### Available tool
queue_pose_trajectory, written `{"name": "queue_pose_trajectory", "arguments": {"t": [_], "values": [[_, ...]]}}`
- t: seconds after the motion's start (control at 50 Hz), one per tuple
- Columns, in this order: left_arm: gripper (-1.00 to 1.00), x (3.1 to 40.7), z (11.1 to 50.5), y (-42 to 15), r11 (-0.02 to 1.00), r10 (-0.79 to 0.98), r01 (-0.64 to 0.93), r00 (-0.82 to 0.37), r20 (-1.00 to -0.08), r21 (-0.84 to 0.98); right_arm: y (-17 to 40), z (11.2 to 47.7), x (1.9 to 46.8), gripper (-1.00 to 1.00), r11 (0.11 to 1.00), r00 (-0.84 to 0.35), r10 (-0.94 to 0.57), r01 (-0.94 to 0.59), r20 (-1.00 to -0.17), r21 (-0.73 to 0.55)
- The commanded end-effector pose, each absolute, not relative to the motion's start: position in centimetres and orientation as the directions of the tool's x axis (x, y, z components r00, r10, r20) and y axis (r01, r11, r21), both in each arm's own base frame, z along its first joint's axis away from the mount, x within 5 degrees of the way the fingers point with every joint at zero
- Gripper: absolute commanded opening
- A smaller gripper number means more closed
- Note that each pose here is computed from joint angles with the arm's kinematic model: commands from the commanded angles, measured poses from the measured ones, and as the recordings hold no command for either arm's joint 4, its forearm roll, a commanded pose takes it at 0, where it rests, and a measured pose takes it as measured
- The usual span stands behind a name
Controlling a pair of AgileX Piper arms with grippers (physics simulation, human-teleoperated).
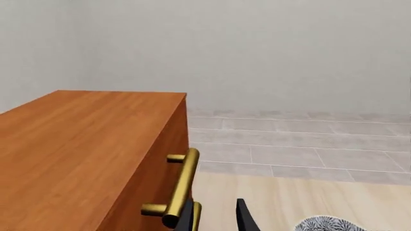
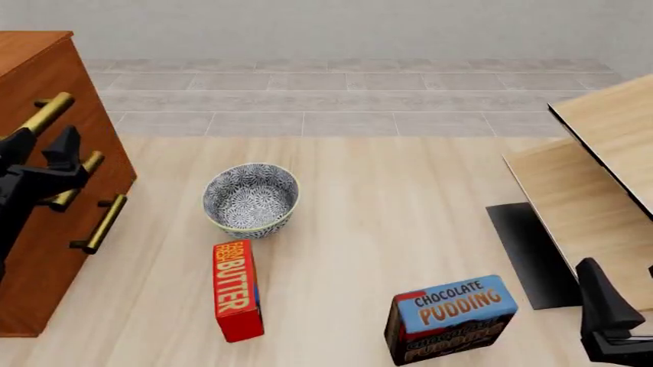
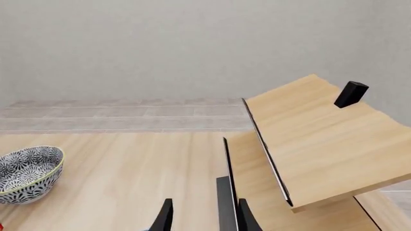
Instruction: Close the top drawer of the cabinet and put the bowl on top of it.
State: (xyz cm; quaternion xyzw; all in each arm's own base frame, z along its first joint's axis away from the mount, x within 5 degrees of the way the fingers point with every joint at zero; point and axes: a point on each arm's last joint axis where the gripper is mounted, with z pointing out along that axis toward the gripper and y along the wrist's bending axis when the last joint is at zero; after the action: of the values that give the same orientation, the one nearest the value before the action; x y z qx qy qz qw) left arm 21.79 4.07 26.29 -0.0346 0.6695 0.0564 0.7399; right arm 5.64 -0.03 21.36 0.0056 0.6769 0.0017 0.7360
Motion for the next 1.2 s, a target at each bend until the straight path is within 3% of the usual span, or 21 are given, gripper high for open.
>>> {"name": "queue_pose_trajectory", "arguments": {"t": [0.02,0.18,0.42,0.66,0.88,1.2], "values": [[1.0,21.2,24.8,8.0,0.935,-0.001,-0.355,0.037,-0.999,-0.014,0.0,21.4,5.6,1.0,1.0,0.085,0.011,0.003,-0.996,0.011],[1.0,20.1,25.2,6.5,0.951,-0.001,-0.309,0.048,-0.999,-0.015,0.0,21.4,5.6,1.0,1.0,0.086,0.012,0.005,-0.996,0.012],[1.0,15.7,27.4,1.9,0.992,-0.052,-0.113,0.082,-0.995,-0.062,0.0,21.4,5.6,1.0,1.0,0.089,0.016,0.007,-0.996,0.017],[1.0,14.5,30.5,0.7,0.998,-0.049,-0.044,0.088,-0.995,-0.053,0.0,21.5,5.6,1.0,1.0,0.092,0.021,0.006,-0.996,0.021],[1.0,14.9,32.4,0.0,1.0,-0.018,-0.002,0.035,-0.999,-0.018,0.0,21.4,5.6,1.0,1.0,0.091,0.023,0.001,-0.996,0.023],[1.0,18.0,35.0,-1.3,0.997,0.016,0.072,-0.161,-0.987,0.004,0.0,21.4,5.6,1.0,1.0,0.083,0.014,-0.002,-0.996,0.014]]}}
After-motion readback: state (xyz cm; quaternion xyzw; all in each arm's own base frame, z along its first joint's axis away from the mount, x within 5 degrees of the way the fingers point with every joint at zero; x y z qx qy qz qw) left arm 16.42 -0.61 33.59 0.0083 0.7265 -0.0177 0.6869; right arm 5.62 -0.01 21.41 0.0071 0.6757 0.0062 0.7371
